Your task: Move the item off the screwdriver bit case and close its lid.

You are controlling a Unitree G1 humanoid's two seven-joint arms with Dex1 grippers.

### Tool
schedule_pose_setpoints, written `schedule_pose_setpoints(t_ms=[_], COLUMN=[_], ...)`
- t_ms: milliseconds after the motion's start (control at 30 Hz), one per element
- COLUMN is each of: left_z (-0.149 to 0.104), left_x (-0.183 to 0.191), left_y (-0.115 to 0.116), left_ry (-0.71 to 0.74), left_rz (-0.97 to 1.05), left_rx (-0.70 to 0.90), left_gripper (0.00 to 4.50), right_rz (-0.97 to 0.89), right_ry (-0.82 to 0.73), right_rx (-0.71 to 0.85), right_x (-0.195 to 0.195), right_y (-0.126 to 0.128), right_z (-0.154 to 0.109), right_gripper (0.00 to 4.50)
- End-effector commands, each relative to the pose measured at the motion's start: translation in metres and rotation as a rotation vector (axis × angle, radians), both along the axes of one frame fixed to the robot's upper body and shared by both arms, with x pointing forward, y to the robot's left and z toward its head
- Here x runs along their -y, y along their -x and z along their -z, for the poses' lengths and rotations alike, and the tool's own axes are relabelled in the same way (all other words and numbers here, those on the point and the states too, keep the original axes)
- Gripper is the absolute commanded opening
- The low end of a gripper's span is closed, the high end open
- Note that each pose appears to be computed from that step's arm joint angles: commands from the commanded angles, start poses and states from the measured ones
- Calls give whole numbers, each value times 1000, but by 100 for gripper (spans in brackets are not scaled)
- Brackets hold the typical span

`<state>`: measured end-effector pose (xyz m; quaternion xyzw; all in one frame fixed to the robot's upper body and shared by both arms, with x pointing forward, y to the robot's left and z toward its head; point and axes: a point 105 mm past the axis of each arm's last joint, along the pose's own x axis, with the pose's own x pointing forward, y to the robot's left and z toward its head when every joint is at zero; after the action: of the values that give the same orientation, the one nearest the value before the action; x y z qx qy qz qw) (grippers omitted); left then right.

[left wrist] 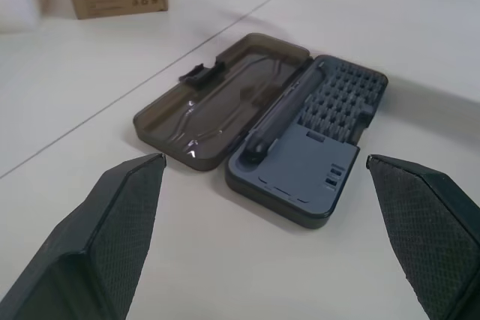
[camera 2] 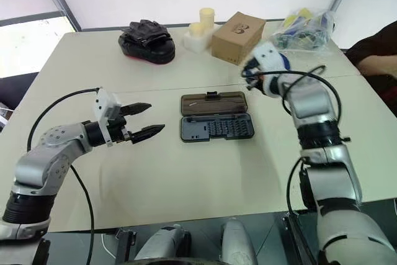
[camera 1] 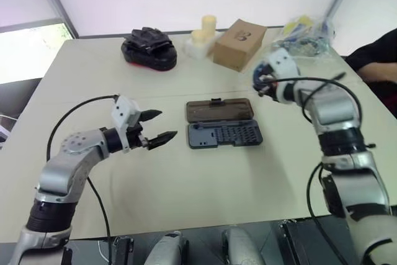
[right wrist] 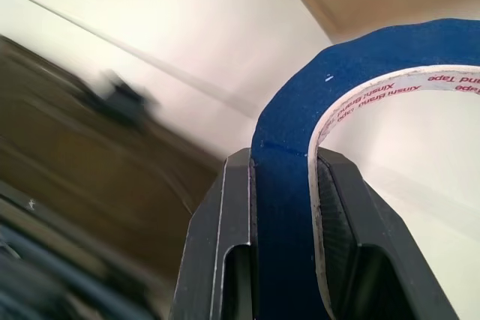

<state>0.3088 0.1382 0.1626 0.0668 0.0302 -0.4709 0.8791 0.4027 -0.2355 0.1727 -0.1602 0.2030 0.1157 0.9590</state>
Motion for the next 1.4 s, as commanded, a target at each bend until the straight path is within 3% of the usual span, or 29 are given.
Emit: schedule_pose_setpoints(t_ms=[33,200,367,467,700,933,1067,1167,1400], left_z=[-7,-6,-5,-4,-7,-9,-11,-15,-12], left_x=[4,6,8,6,-8,-23,-20,-13,-13], left_y=[-2,-5,-8,-10,-26,-46,-53,-53,-46], left_ry=[6,-6,-14,-14,-18,-44,-59,-60,-52], left_rz=[28,54,73,73,8,-56,-45,-17,-21], left_rx=[26,15,9,4,34,72,94,108,107], left_gripper=[450,450,450,450,450,450,450,450,450], right_rz=[219,445,443,472,455,331,139,81,195], right_ry=[46,105,44,63,322,282,125,64,45], right_rx=[54,65,92,105,203,331,343,296,234], right_x=[54,108,105,109,119,83,26,7,39], right_y=[16,37,38,40,59,69,58,47,39], right_z=[-5,10,18,20,-27,-75,-77,-67,-49], right_gripper=[47,47,272,435,443,443,443,443,443])
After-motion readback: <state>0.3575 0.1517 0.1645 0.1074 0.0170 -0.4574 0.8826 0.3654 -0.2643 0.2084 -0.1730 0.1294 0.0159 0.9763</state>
